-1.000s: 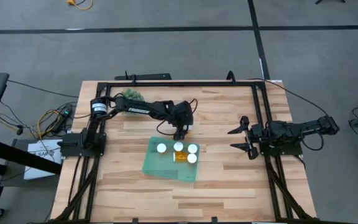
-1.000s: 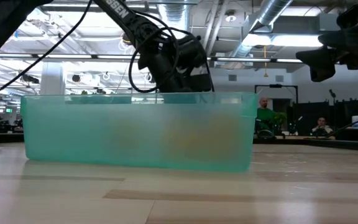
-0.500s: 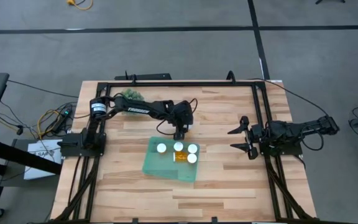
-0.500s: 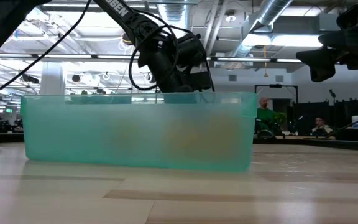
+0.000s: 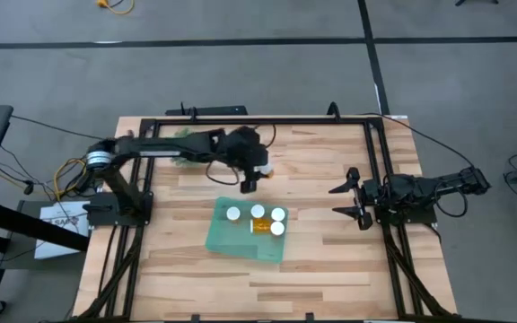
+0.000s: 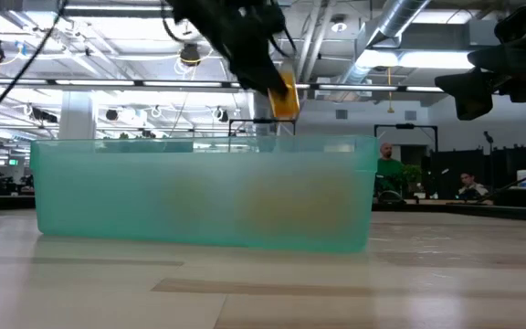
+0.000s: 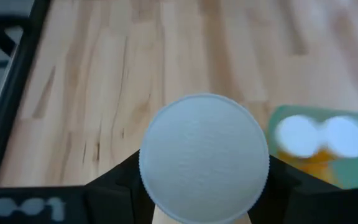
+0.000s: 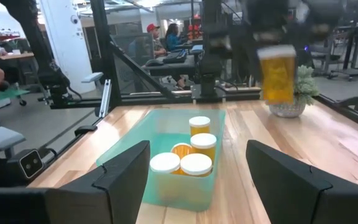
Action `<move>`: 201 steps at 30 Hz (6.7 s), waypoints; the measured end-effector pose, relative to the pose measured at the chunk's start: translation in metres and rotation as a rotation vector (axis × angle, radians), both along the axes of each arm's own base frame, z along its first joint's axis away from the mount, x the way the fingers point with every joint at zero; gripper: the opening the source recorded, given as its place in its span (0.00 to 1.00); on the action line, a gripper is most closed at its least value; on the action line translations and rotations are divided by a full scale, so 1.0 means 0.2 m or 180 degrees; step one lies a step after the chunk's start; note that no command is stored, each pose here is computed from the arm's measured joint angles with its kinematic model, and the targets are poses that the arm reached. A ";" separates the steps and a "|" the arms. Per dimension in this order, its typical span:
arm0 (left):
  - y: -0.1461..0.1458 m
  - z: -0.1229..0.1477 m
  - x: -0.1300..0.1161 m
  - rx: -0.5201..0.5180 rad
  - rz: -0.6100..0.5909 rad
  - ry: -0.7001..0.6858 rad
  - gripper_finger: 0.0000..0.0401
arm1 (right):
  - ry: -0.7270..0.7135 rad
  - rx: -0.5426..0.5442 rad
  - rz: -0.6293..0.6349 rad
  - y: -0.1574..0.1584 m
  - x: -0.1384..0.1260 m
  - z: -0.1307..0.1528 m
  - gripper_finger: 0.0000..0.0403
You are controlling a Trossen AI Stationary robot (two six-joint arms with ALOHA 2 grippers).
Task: Pick and place pill bottles into a basket
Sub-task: Put the yellow pill bottle into the green bin, then return to Home Position
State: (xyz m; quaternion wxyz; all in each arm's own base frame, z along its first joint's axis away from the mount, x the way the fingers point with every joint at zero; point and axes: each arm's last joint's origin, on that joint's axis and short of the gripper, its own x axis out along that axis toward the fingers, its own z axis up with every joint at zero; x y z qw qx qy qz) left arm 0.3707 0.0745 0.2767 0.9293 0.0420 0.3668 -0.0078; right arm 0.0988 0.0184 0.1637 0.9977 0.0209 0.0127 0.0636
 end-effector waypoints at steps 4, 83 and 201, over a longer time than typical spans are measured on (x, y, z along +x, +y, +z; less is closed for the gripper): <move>-0.14 0.10 -0.11 0.0047 -0.0094 -0.0043 0.43 | 0.0001 0.0000 0.0000 0.00 0.00 0.00 0.65; -0.88 -0.62 -0.51 -0.0072 0.0019 0.0522 0.55 | -0.0001 0.0000 0.0001 0.00 0.00 0.00 0.65; -0.46 -0.47 -1.32 -0.0060 -0.0456 -0.2734 0.65 | 0.0001 -0.0001 0.0000 0.00 0.00 0.00 0.65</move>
